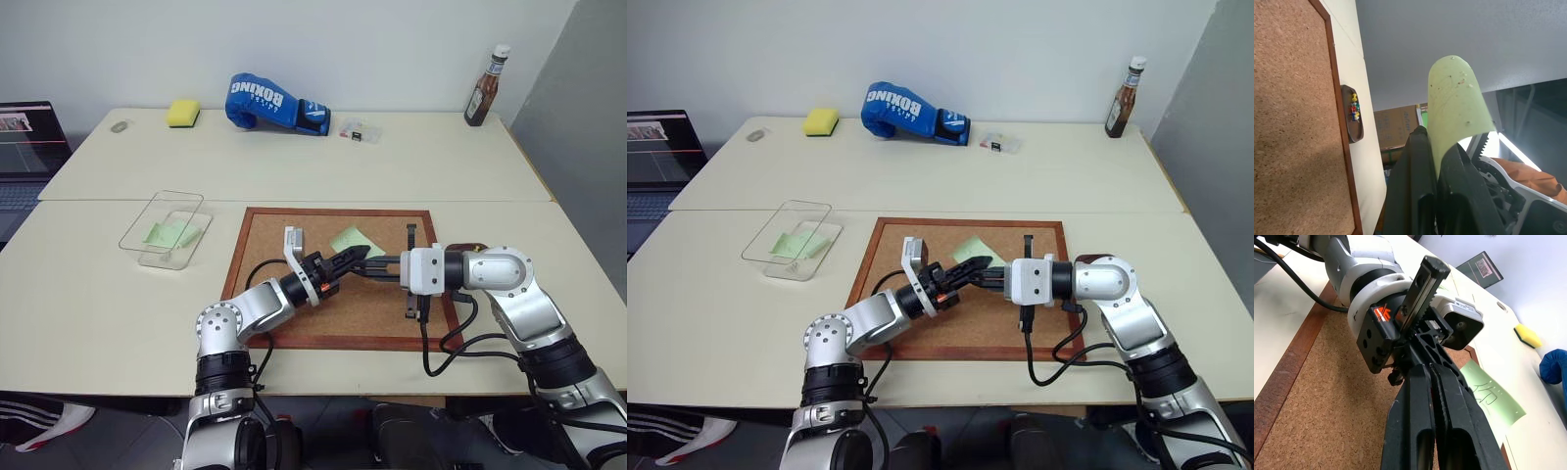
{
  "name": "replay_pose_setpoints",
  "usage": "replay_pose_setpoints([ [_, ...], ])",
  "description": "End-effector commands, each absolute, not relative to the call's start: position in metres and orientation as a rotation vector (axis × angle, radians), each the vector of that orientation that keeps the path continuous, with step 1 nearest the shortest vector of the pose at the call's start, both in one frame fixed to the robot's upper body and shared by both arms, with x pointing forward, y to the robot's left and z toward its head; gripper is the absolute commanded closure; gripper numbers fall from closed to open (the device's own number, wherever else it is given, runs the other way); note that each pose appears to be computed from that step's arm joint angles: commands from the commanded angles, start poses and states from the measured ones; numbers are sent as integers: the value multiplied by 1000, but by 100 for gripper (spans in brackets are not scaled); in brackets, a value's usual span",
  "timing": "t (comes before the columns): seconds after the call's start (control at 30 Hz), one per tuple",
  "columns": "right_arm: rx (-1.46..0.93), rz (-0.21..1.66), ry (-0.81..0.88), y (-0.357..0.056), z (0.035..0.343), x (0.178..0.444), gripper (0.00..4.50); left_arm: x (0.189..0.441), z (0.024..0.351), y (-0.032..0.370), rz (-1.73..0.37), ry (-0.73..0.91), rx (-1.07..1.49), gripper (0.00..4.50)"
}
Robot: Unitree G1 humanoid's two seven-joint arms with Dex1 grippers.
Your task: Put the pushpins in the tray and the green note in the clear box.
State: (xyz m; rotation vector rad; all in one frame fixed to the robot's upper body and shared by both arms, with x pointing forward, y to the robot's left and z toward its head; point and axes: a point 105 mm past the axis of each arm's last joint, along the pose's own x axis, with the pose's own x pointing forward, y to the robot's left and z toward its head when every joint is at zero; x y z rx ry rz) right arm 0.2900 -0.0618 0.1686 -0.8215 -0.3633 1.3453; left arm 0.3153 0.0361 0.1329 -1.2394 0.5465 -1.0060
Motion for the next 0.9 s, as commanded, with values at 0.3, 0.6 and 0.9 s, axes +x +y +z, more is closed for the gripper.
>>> replay_pose_setpoints([
  [0.3, -813, 1319, -436, -57, 192, 283, 450, 317, 112, 42, -981, 558, -1092, 442],
  [0.6, -675, 1203, -361, -68, 199, 295, 450, 323, 118, 44, -995, 522, -1044, 442],
  [0.9, -255, 639, -98, -151, 199, 336, 450, 310, 147, 28, -1117, 310, -426, 442],
])
